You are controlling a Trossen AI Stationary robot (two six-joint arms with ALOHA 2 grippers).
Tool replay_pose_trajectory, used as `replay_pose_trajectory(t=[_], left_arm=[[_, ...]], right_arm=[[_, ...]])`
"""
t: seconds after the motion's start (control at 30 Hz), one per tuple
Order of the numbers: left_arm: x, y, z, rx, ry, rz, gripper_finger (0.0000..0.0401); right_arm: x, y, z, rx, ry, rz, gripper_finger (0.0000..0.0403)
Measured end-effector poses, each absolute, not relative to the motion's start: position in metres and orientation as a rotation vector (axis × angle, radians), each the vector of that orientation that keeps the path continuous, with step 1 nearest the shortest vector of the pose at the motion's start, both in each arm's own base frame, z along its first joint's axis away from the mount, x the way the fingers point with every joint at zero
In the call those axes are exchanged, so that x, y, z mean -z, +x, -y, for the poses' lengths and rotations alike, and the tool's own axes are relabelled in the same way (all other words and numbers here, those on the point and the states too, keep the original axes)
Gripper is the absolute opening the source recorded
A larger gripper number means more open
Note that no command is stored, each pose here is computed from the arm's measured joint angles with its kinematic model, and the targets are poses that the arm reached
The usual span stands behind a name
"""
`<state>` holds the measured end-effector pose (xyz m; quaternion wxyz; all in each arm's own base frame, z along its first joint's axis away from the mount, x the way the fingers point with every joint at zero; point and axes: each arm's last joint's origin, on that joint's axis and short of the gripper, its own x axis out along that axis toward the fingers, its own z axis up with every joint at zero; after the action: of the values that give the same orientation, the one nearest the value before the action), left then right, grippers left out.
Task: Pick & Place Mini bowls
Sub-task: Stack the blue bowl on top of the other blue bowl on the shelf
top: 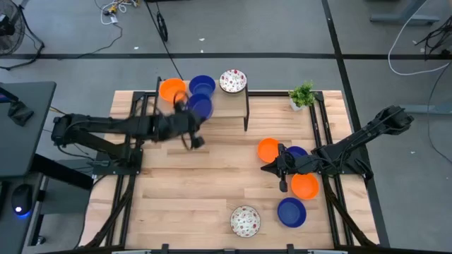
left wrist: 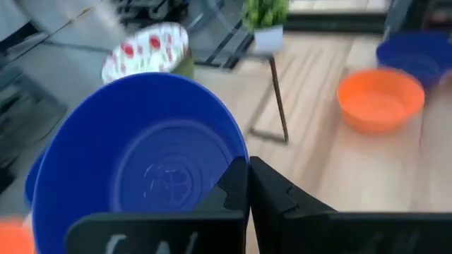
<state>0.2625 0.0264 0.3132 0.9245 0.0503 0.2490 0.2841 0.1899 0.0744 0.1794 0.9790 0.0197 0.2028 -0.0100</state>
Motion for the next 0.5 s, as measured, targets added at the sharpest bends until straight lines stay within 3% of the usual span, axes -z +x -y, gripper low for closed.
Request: replay_pose_trajectory(t=[0.27, 0.5], left_arm=[[-0.335, 0.259, -0.109, -0.579, 0.167, -0.466, 0.0004], [-0.326, 0.269, -0.151, -0.517, 0.201, -0.576, 0.0004]], right_arm=[[-0.182, 0.191, -0.075, 0.015, 0.043, -0.379, 0.0007], [-0.184, 0.192, -0.074, 0.017, 0.041, -0.36, 0.0007]])
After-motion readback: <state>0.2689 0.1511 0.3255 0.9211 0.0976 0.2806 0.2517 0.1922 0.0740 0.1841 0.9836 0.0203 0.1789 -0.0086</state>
